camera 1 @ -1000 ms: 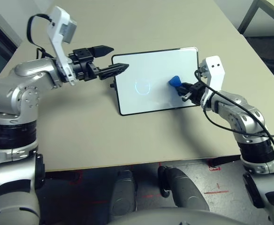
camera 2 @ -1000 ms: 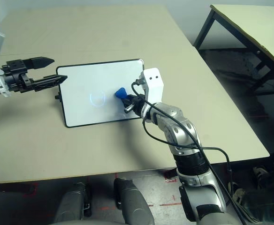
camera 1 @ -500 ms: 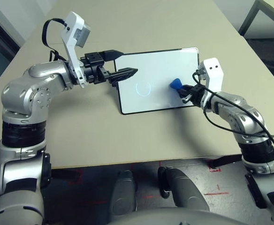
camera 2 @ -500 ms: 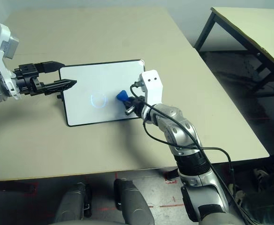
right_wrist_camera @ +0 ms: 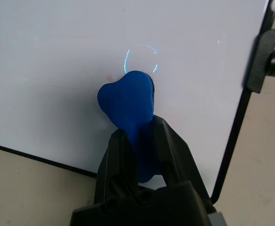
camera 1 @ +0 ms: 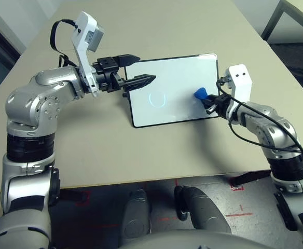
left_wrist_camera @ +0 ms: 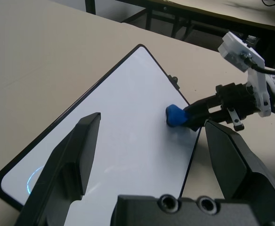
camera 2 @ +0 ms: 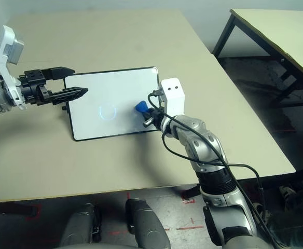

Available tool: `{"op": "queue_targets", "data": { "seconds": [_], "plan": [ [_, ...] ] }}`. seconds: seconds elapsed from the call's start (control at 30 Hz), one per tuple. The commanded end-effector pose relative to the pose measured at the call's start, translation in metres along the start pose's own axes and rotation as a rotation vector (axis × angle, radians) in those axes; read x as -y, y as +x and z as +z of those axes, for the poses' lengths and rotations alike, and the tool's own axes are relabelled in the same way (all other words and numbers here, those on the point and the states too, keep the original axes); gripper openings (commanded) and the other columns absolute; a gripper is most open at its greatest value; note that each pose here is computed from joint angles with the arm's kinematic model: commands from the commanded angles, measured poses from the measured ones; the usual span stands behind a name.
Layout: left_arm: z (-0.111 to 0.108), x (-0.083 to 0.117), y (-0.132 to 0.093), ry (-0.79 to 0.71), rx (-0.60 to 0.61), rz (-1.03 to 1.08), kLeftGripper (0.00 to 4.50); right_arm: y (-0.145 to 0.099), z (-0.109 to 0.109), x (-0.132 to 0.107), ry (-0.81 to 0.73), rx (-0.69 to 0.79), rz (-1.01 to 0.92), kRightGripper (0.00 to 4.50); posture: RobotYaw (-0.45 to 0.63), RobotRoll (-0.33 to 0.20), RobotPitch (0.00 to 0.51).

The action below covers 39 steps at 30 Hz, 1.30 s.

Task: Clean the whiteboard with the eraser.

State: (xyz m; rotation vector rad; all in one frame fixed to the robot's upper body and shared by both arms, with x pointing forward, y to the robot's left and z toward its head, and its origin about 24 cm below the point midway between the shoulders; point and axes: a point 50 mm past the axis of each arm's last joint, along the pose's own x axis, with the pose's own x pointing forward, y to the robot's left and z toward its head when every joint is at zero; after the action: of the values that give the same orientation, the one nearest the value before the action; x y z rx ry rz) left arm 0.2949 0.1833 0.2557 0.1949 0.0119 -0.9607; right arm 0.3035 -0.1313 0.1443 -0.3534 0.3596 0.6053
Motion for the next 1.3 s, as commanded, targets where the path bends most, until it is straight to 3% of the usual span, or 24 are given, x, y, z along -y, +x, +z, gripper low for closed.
{"op": "queue_targets", "data": {
  "seconds": [0.03, 0.4, 0.77, 0.93, 1.3],
  "plan": [
    [-0.001, 0.001, 0.002, -0.006, -0.018, -0.011, 4.5, 0.009, -0.015, -0.018, 0.016, -0.085, 0.074, 0.64, -0.05, 0.0, 0.151],
    [-0.002, 0.003, 0.004, -0.013, -0.011, -0.012, 4.5, 0.019, 0.01, -0.006, -0.023, -0.024, 0.007, 0.64, -0.05, 0.0, 0.152],
    [-0.004, 0.004, 0.004, -0.019, -0.009, -0.012, 4.5, -0.005, -0.027, 0.022, 0.009, -0.153, -0.085, 0.63, -0.06, 0.0, 0.152],
    [-0.003, 0.004, 0.006, -0.019, -0.008, -0.019, 4.5, -0.01, -0.034, 0.027, 0.014, -0.175, -0.096, 0.63, -0.07, 0.0, 0.154],
    [-0.003, 0.004, 0.007, -0.021, -0.004, -0.023, 4.5, 0.009, -0.003, 0.005, -0.01, -0.074, -0.011, 0.63, -0.06, 0.0, 0.153]
  ]
}}
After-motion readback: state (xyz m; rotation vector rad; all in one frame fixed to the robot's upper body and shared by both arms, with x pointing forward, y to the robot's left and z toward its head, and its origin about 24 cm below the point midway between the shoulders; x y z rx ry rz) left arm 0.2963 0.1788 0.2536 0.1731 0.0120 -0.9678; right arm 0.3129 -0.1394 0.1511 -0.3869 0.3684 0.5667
